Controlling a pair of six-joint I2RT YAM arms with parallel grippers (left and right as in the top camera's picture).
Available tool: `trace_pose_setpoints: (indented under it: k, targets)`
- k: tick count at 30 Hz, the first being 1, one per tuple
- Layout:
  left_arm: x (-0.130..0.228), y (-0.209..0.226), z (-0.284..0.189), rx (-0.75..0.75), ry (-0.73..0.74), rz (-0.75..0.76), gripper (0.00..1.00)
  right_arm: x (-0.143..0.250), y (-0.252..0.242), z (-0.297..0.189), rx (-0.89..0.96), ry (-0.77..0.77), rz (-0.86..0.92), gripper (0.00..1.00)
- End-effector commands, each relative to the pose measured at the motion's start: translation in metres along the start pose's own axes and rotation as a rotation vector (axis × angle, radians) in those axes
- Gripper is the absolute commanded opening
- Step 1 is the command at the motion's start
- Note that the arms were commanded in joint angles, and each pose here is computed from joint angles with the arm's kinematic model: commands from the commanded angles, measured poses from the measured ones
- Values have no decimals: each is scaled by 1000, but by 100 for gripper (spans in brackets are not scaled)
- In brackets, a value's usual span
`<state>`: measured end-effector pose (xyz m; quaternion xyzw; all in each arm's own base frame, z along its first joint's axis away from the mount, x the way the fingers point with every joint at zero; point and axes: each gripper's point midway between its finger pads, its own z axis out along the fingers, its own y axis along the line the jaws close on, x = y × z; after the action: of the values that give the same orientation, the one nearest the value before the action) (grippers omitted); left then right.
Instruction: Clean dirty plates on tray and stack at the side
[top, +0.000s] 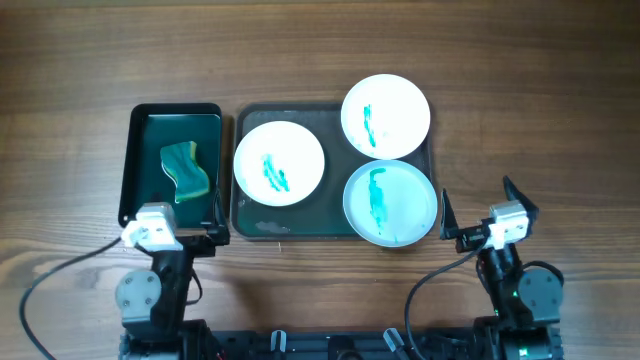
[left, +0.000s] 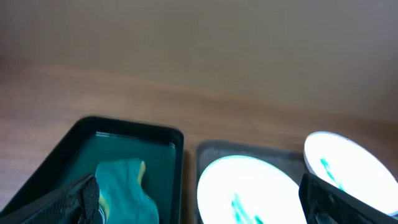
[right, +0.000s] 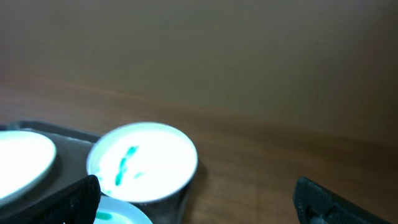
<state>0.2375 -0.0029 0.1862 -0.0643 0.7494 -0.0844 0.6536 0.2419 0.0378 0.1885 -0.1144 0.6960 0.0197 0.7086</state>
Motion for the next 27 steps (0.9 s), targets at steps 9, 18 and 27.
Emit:
trace_pose_setpoints:
  k: [9,18,27]
  targets:
    - [-94,-32,5,24,304,-33,100,-88,-2,17,-101,249,42,100]
    - [-87,-31,29,-88,922,-138,100,-71,39,53,-416,839,257,100]
    - [-40,-25,59,-95,1126,-195,100,7,80,97,-380,1155,626,82]
